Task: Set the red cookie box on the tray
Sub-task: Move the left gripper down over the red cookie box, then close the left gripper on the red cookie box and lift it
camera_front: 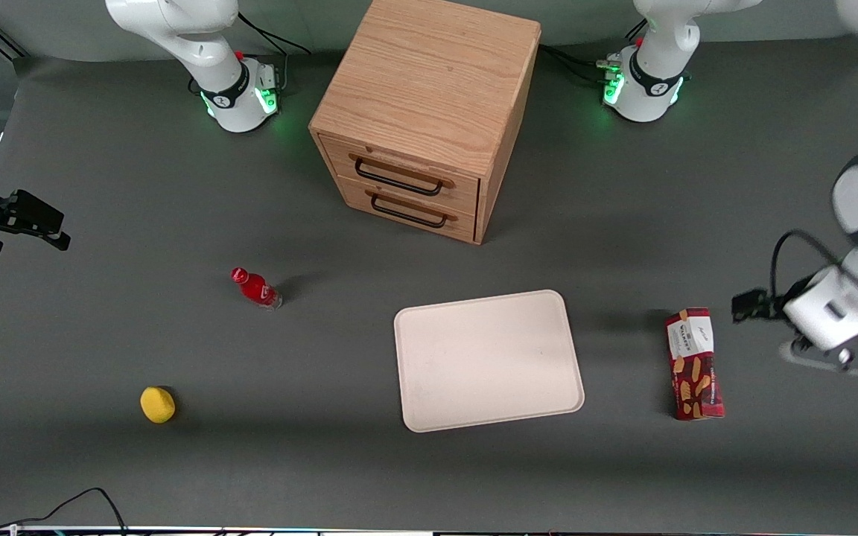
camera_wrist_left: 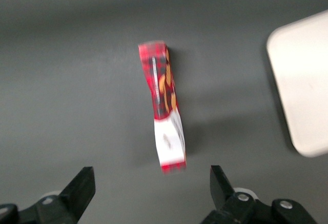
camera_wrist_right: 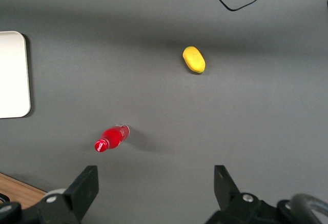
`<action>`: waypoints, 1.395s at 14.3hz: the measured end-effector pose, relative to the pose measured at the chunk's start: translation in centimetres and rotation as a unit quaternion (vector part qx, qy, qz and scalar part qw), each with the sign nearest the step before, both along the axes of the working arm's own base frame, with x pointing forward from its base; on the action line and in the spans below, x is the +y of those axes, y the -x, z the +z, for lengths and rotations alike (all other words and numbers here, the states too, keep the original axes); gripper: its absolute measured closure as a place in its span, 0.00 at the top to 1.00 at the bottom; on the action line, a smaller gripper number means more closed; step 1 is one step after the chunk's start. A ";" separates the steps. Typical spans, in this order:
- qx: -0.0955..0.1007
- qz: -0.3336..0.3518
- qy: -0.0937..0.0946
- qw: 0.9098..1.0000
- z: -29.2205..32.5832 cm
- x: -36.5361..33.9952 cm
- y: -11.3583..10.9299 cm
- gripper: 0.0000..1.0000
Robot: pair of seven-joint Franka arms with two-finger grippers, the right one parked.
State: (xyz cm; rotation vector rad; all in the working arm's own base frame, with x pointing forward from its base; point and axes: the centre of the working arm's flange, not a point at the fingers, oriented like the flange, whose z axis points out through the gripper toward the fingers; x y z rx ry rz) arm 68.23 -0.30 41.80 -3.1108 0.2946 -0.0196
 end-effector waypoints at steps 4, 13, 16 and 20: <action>-0.010 0.023 0.003 1.000 -7.4 0.0 -2.3 1.00; 0.002 0.019 -0.003 1.000 -18.4 0.0 -3.1 0.90; 0.007 0.019 -0.005 1.000 -19.2 0.1 -3.0 0.56; 0.001 0.020 -0.005 1.000 -18.4 0.1 -3.2 0.15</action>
